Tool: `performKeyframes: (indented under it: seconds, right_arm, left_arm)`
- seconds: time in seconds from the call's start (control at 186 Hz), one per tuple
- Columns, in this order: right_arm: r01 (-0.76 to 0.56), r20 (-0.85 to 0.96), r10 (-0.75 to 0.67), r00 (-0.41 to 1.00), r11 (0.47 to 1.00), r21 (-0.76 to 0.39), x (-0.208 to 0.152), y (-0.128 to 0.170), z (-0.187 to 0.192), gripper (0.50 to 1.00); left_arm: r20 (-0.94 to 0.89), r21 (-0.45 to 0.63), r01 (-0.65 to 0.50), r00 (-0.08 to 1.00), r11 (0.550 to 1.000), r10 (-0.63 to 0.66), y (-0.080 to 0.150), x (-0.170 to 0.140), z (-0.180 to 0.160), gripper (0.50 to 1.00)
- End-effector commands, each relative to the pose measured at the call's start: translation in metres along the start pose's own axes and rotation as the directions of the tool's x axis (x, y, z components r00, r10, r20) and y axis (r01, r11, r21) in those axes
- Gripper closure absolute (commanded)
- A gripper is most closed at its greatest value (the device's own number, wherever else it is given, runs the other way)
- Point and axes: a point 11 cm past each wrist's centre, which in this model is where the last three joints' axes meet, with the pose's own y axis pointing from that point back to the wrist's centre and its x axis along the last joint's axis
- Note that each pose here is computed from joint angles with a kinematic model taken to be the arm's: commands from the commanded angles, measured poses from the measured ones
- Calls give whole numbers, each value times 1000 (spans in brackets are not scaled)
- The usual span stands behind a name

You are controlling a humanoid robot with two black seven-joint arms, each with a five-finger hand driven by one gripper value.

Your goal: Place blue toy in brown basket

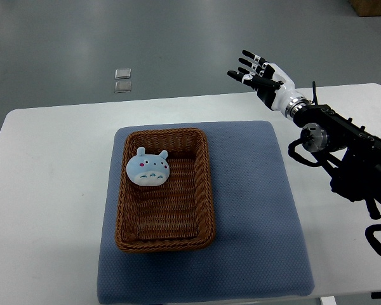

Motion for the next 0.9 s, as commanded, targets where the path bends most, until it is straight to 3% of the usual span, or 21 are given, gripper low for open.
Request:
performKeyframes:
  seconds: [0.0,0.134,0.338,0.896]
  right_arm:
    - [-62,55,61,997,998,27,15,2,0,595]
    - [-171,80,166,983,984,53,35,6,1,595]
    - [-223,67,219,973,973,53,40,7,2,595]
    - [-261,58,259,964,965,25,43,11,17,595]
  left_arm:
    - [0,0,0,1000,1000,0,0,0,0,500]
    - [-1,0,0,1000,1000,0,0,0,0,500]
    - [1,0,1,1000,1000,-1,0,0,0,500]
    - [0,0,0,1000,1000,0,0,0,0,500]
